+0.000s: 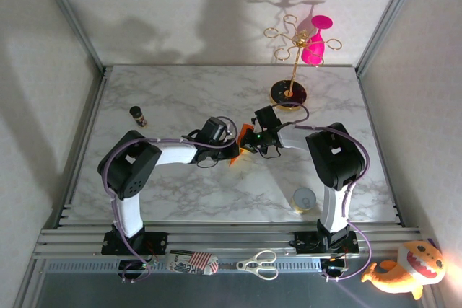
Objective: Fold a paper plane with a square sheet of paper (pick it up from the middle)
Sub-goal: Fold the wing for the fifth time at the center of the table.
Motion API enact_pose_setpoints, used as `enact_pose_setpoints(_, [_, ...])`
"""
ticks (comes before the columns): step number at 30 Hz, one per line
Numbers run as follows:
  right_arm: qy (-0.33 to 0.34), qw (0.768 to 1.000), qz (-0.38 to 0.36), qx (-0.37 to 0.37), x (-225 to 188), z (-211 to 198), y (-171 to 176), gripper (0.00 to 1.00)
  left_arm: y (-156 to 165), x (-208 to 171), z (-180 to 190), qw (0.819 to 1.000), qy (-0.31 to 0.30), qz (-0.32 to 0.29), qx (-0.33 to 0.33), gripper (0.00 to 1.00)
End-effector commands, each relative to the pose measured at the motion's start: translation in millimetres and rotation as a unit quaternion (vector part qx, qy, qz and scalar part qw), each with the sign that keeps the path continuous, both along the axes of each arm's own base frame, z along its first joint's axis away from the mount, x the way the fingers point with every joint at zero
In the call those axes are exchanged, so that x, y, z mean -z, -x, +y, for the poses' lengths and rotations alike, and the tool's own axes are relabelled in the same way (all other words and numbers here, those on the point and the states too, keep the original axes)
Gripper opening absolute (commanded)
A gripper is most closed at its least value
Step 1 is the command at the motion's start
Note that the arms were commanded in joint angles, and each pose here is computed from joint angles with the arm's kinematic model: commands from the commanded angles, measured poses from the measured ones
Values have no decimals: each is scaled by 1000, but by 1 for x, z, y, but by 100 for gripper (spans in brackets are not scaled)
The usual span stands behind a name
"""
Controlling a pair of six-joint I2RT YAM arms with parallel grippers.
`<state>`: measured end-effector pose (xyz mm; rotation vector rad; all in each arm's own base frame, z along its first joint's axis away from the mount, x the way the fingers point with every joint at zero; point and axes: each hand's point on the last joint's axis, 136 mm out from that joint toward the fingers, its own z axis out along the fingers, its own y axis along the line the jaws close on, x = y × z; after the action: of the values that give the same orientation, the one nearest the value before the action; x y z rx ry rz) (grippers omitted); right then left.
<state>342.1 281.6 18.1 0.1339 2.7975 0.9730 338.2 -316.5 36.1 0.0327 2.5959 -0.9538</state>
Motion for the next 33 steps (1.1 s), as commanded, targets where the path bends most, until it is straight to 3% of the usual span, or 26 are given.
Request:
enact_pose_setpoints(1, [34, 999, 27, 7, 19, -10, 11, 0, 6, 14, 13, 1000, -17, 19, -9, 0])
enact_pose_setpoints(13, [-10, 1000, 3, -14, -14, 9, 10, 0, 23, 42, 24, 998, -43, 54, -7, 0])
enact_pose_setpoints(24, [17, 999, 48, -11, 17, 4, 36, 0, 21, 38, 26, 998, -48, 49, -8, 0])
enact_pose_setpoints(33, [11, 999, -18, 30, 13, -29, -12, 0, 40, 62, 46, 993, -96, 74, -3, 0])
